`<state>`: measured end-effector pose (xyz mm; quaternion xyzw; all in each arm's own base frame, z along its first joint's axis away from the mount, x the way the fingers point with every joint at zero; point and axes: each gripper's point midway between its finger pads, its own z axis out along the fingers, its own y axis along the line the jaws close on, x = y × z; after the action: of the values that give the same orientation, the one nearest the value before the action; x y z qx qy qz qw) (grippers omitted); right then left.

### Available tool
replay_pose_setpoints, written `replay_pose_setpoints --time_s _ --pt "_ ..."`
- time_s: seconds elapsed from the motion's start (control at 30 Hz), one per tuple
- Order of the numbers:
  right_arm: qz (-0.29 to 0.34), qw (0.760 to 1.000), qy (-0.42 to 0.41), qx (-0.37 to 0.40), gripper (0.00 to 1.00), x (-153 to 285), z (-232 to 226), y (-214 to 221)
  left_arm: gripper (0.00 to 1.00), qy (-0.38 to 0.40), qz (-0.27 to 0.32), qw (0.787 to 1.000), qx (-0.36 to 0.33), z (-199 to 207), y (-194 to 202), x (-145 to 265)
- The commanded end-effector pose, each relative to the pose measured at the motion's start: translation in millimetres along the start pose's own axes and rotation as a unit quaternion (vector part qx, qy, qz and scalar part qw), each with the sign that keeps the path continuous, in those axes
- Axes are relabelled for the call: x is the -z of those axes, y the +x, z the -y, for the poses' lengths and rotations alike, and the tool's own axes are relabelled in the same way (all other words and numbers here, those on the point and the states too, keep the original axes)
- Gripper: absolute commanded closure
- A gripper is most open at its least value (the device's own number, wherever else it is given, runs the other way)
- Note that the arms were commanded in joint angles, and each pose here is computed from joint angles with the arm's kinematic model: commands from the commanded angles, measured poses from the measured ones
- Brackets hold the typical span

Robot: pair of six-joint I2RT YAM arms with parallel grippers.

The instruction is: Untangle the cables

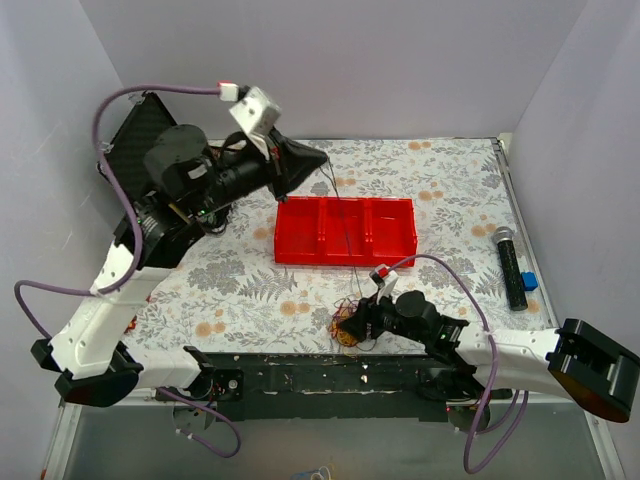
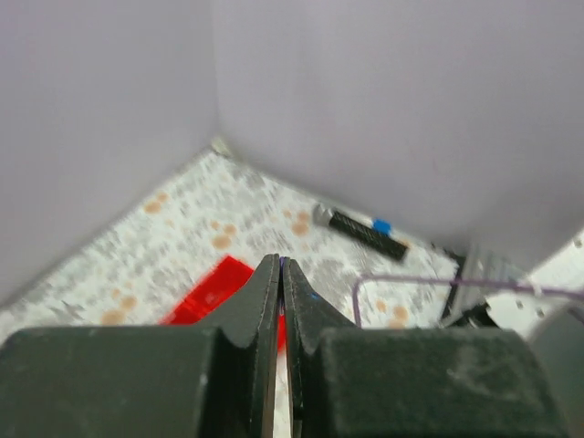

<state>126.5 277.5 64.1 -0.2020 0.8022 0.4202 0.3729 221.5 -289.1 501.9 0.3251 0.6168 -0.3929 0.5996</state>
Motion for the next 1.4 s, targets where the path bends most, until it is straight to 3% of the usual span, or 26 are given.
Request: replay_pose_setpoints --time_s 0.0,0.17,0.4,0.77,1.1,1.37 --pt "-0.042 0.998 0.049 -0.013 0.35 10 26 34 1.00 -0.089 0.203 0.971 -0.091 -13 -136 49" --pt "-0.042 0.997 0.058 -0.013 0.34 14 30 36 1.00 -0.139 0.280 0.940 -0.140 -20 -186 75" --pt "-0.055 0.996 0.066 -0.020 0.34 16 33 43 1.00 -0.166 0.286 0.931 -0.152 -29 -183 79" --pt "-0.038 0.997 0.068 -0.006 0.35 17 29 27 1.00 -0.206 0.223 0.939 -0.160 -58 -123 54" --pt "-0.032 0.997 0.071 0.003 0.38 18 26 18 0.91 -0.222 0.172 0.946 -0.160 -75 -50 44" --pt "-0.033 0.997 0.076 0.002 0.39 19 28 20 0.97 -0.220 0.174 0.948 -0.152 -79 -43 30"
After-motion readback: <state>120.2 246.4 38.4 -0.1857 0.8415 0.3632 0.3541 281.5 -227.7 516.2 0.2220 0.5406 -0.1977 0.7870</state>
